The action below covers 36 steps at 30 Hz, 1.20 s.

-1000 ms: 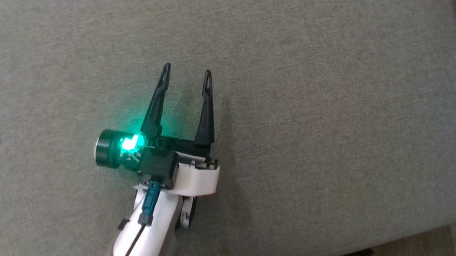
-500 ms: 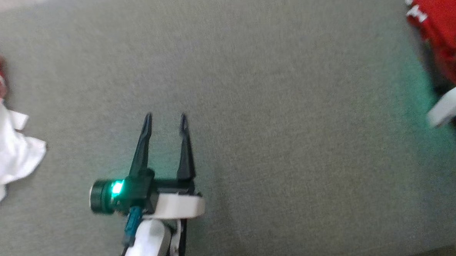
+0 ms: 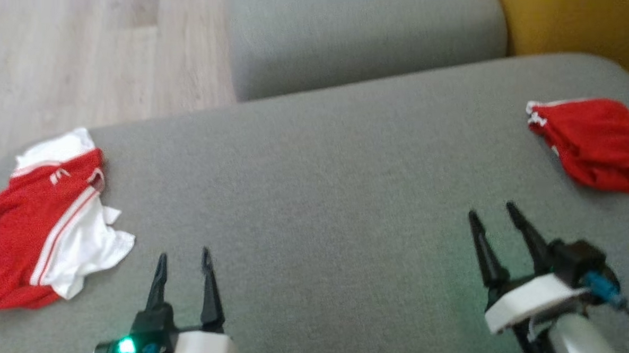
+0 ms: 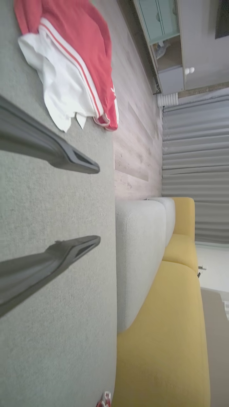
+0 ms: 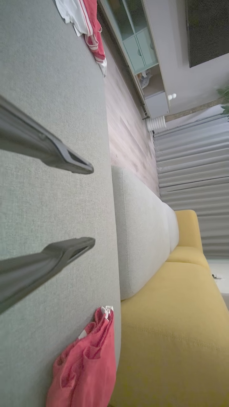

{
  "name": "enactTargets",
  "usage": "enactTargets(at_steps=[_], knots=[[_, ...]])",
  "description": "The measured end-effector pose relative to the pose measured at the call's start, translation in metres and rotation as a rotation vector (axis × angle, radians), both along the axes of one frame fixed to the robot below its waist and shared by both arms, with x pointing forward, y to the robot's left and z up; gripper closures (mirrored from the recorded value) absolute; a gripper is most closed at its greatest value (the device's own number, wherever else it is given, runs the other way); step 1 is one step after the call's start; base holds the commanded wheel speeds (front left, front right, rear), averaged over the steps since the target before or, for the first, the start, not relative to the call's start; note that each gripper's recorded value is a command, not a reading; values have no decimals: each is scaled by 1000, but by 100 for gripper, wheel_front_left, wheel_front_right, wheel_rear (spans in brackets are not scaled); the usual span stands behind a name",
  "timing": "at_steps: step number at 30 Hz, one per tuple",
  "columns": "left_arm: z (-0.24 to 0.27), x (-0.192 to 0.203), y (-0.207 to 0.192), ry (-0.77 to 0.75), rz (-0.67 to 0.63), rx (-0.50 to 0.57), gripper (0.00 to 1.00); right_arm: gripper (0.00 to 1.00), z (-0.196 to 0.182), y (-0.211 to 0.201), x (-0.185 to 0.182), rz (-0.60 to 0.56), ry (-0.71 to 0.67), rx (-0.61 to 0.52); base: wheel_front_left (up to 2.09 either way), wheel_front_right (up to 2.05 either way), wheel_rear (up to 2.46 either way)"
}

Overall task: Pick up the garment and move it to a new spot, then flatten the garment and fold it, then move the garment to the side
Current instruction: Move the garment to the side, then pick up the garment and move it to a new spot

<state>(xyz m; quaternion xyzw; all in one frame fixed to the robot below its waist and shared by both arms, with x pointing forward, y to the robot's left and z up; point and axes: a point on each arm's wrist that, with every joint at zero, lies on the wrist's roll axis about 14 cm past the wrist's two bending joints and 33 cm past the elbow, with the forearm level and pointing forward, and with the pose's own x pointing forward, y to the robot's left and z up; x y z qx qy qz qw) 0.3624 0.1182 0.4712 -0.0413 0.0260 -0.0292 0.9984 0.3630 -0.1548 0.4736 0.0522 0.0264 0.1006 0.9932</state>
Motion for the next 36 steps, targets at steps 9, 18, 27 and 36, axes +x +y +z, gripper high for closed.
enactTargets(at_steps=[9, 18, 27, 36], knots=[[-5, -25, 24, 4, 51, 25, 0, 0, 2, 12, -20, 15, -23, -39, 0, 0, 0], [0, -33, 25, -19, 42, 54, 0, 0, -11, 4, -20, -13, 20, -26, 0, 0, 0], [4, -34, 26, -34, 40, 63, 0, 0, -14, 3, -19, -21, 36, -10, 0, 0, 0], [1, -43, 44, -27, 100, 61, 0, 0, -14, 16, -14, 12, 36, -3, 0, 0, 0]])
